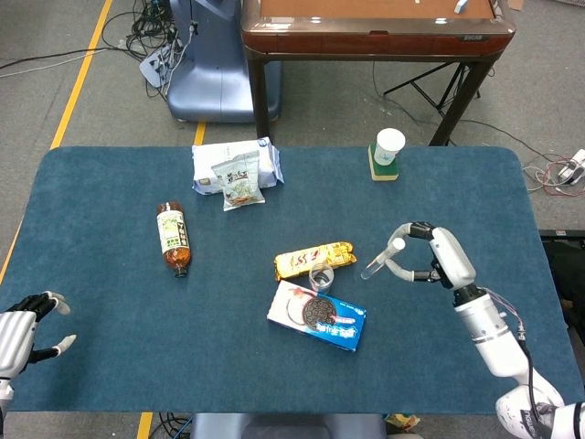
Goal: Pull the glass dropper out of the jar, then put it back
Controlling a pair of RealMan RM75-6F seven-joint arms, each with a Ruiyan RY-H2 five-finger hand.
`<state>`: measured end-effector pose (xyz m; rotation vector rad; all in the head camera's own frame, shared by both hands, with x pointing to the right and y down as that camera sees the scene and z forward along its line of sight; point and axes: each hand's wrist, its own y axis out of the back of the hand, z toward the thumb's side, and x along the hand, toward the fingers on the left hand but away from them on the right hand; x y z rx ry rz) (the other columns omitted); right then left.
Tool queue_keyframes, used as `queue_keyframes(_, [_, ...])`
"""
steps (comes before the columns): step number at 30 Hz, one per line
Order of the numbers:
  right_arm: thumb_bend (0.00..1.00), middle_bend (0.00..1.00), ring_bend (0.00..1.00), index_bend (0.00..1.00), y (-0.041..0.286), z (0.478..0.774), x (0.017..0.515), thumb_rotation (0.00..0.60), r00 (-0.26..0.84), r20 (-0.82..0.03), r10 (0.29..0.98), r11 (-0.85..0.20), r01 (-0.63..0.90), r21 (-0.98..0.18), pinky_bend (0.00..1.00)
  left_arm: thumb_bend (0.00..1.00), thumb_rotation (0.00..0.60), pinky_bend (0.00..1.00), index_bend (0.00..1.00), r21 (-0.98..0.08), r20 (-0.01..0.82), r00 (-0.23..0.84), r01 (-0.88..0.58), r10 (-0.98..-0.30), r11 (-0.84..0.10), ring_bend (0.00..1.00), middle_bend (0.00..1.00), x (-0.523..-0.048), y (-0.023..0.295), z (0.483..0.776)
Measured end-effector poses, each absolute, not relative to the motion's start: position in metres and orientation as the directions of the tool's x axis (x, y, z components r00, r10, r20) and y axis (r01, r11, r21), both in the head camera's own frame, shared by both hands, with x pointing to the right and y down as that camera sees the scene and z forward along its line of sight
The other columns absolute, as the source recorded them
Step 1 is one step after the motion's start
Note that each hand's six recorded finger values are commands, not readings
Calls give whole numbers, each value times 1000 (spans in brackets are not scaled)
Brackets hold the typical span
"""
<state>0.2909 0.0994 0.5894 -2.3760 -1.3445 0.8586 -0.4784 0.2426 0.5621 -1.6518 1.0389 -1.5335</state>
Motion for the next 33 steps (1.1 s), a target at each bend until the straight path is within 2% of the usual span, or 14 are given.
queue_keyframes(4, [478, 606, 419, 706, 100, 592, 294, 600, 393, -365, 844, -536, 640, -550, 306, 170, 600, 441, 450, -871, 480, 3, -119, -877, -477, 304, 352, -478, 243, 562])
queue_keyframes(11, [479, 609, 424, 706, 104, 598, 296, 600, 387, -385, 838, -530, 409, -742, 306, 170, 600, 441, 450, -870, 483, 3, -117, -876, -480, 304, 352, -478, 243, 563])
queue_keyframes(15, [480, 609, 424, 706, 106, 601, 295, 600, 376, -400, 836, -523, 324, -788, 306, 170, 600, 441, 450, -870, 482, 1, -119, -876, -479, 304, 352, -479, 243, 562])
queue_keyframes(19, [500, 609, 425, 706, 106, 602, 295, 600, 364, -407, 838, -533, 380, -756, 306, 170, 600, 441, 450, -869, 482, 0, -122, -876, -479, 304, 352, -479, 243, 562])
queue_keyframes(26, [517, 610, 425, 707, 106, 605, 299, 600, 346, -412, 843, -531, 657, -535, 306, 170, 600, 441, 450, -869, 483, 0, -121, -876, -479, 304, 352, -479, 243, 562])
queue_keyframes(29, [517, 612, 425, 713, 107, 607, 300, 600, 348, -423, 837, -535, 687, -493, 306, 170, 600, 441, 450, -869, 483, 0, -121, -876, -479, 304, 352, -479, 243, 562])
queue_keyframes(33, [517, 612, 425, 714, 109, 611, 303, 600, 349, -442, 826, -556, 630, -542, 306, 170, 600, 441, 450, -869, 483, -1, -121, -875, -480, 304, 352, -479, 243, 562])
